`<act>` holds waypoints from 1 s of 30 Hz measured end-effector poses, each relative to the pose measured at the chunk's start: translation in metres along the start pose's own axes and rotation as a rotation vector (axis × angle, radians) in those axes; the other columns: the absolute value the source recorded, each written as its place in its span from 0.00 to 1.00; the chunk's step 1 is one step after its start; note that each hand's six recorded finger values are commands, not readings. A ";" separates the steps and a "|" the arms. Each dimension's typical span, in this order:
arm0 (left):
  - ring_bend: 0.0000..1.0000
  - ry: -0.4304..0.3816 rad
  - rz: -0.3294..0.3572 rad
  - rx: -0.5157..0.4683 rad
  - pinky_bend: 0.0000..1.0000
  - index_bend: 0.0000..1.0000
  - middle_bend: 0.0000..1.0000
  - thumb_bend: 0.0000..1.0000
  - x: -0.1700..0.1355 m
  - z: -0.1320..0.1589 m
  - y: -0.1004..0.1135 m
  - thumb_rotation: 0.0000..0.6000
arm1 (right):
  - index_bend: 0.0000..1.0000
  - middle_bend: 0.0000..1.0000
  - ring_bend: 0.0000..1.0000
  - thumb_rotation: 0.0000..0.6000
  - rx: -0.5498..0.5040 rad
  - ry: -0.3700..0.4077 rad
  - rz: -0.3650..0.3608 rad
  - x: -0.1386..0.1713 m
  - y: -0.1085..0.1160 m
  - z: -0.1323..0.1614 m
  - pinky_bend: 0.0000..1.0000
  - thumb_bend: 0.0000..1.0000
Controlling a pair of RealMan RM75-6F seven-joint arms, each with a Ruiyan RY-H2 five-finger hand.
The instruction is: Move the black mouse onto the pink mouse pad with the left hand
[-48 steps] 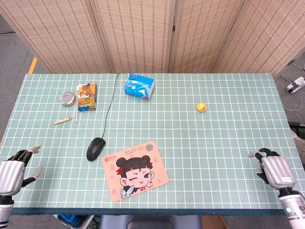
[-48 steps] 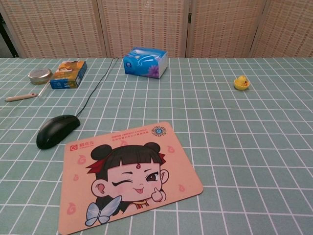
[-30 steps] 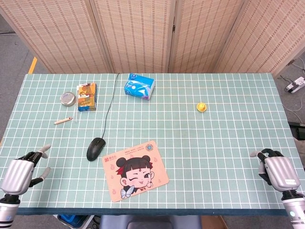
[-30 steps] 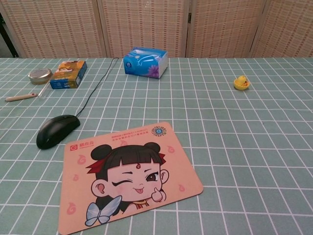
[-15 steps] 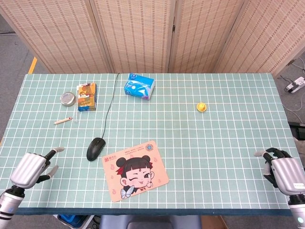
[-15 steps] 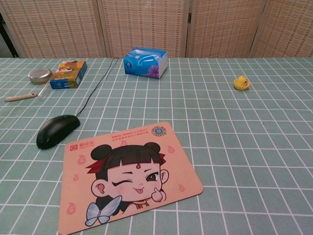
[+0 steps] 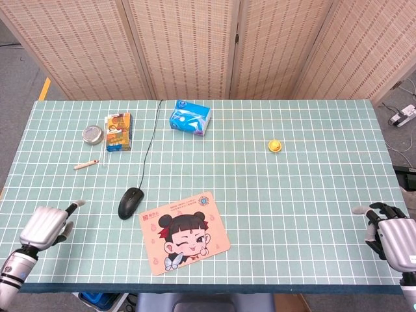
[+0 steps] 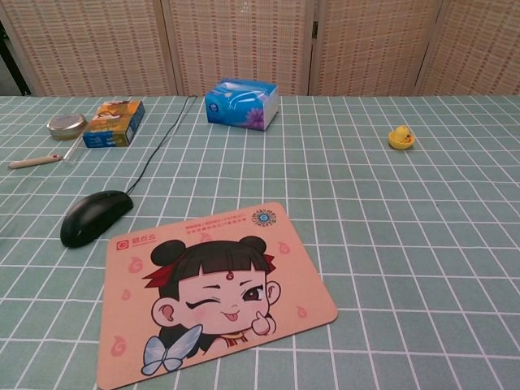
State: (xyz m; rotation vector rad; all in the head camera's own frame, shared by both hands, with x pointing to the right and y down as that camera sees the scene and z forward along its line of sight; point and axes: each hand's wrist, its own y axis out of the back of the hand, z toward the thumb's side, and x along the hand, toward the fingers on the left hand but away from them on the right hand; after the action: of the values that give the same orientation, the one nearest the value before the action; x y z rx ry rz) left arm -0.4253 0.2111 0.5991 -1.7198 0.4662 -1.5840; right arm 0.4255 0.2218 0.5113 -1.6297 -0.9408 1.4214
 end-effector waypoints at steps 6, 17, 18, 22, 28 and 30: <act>0.93 0.010 -0.049 -0.002 0.99 0.20 1.00 0.59 0.001 0.001 -0.010 1.00 | 0.35 0.36 0.28 1.00 -0.006 0.004 0.007 0.001 -0.001 0.001 0.34 0.34; 0.94 -0.024 -0.108 -0.013 0.99 0.20 1.00 0.61 0.011 0.015 -0.011 1.00 | 0.35 0.36 0.28 1.00 -0.005 0.019 0.040 0.000 -0.009 0.005 0.34 0.34; 0.94 -0.027 -0.112 -0.012 0.99 0.20 1.00 0.61 0.012 0.016 -0.011 1.00 | 0.35 0.36 0.28 1.00 -0.005 0.019 0.042 0.000 -0.009 0.005 0.34 0.34; 0.95 -0.035 -0.128 -0.005 0.99 0.19 1.00 0.61 0.019 0.022 -0.010 1.00 | 0.35 0.36 0.28 1.00 -0.005 0.020 0.052 0.000 -0.012 0.006 0.34 0.34; 0.95 -0.044 -0.150 0.016 0.99 0.19 1.00 0.62 0.030 0.031 -0.011 1.00 | 0.35 0.36 0.28 1.00 -0.008 0.024 0.054 0.001 -0.011 0.007 0.34 0.34; 0.95 -0.045 -0.159 0.023 0.99 0.19 1.00 0.62 0.033 0.034 -0.012 1.00 | 0.35 0.36 0.28 1.00 -0.012 0.025 0.052 0.001 -0.011 0.007 0.34 0.34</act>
State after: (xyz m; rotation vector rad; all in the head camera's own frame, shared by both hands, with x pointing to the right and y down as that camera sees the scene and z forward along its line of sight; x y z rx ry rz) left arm -0.3898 0.2053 0.6315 -1.8082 0.2945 -1.6509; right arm 0.4183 0.2278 0.5198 -1.6880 -0.8999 1.4295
